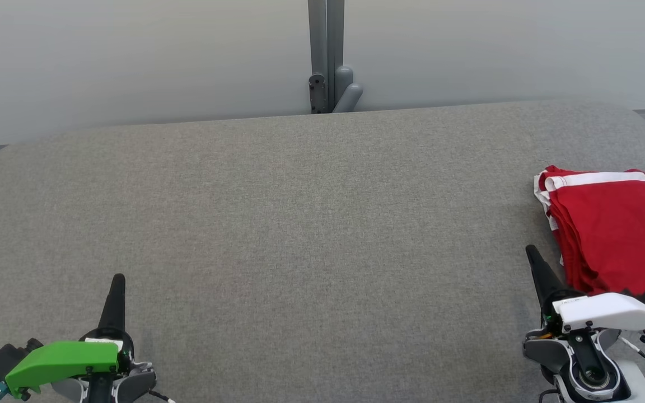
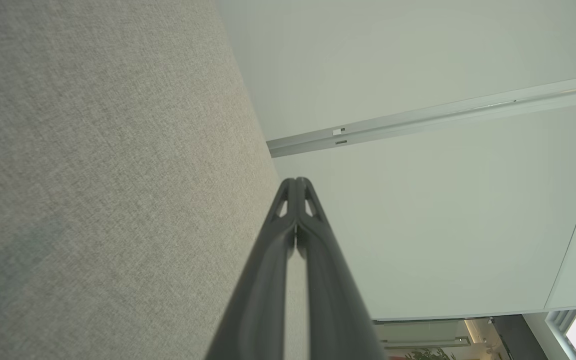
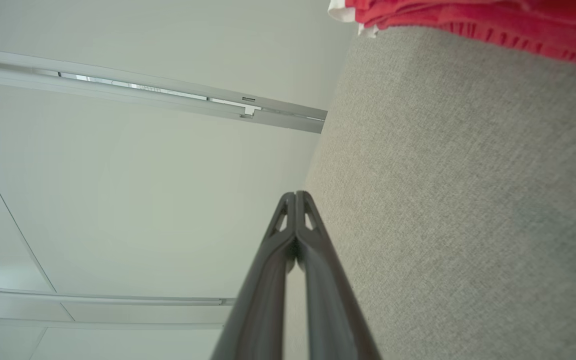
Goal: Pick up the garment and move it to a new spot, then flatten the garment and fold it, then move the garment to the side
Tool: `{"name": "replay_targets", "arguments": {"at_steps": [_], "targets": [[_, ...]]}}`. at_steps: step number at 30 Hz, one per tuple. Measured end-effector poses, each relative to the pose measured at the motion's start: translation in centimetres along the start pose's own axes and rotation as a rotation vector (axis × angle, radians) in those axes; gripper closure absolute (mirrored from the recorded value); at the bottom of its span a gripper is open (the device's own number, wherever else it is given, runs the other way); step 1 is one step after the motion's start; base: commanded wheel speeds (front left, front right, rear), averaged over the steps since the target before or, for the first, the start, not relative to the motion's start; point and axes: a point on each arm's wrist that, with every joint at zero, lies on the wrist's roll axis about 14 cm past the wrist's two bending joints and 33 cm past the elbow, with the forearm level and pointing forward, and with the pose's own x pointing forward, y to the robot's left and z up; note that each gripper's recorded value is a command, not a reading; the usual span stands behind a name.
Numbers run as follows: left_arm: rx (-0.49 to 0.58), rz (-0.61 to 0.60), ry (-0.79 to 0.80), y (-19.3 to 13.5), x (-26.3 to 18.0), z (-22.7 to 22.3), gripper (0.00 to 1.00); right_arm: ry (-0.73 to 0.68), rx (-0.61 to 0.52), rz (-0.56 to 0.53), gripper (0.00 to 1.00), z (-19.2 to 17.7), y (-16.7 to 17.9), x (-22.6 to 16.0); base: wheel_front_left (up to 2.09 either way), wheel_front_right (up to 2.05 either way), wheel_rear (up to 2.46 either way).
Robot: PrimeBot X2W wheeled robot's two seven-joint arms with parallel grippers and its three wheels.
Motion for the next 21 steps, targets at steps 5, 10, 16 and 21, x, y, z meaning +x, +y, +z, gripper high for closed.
{"name": "replay_targets", "arguments": {"at_steps": [5,10,16,21], "targets": [[-0.040,-0.008,0.003,-0.2,0.1,0.0,1.00,-0.006,0.042,0.008,1.00,0.3,0.2,0.0,0.00,0.00,0.00],[-0.070,-0.021,0.006,-0.6,0.2,0.1,1.00,-0.011,0.083,0.017,1.00,0.6,0.4,0.0,0.00,0.00,0.00],[-0.113,-0.038,0.007,-1.1,0.4,0.2,1.00,-0.016,0.126,0.029,1.00,0.9,0.7,0.0,0.00,0.00,0.00],[-0.148,-0.052,0.010,-1.5,0.6,0.2,1.00,-0.020,0.163,0.037,1.00,1.2,0.9,-0.1,0.00,0.00,0.00]]}}
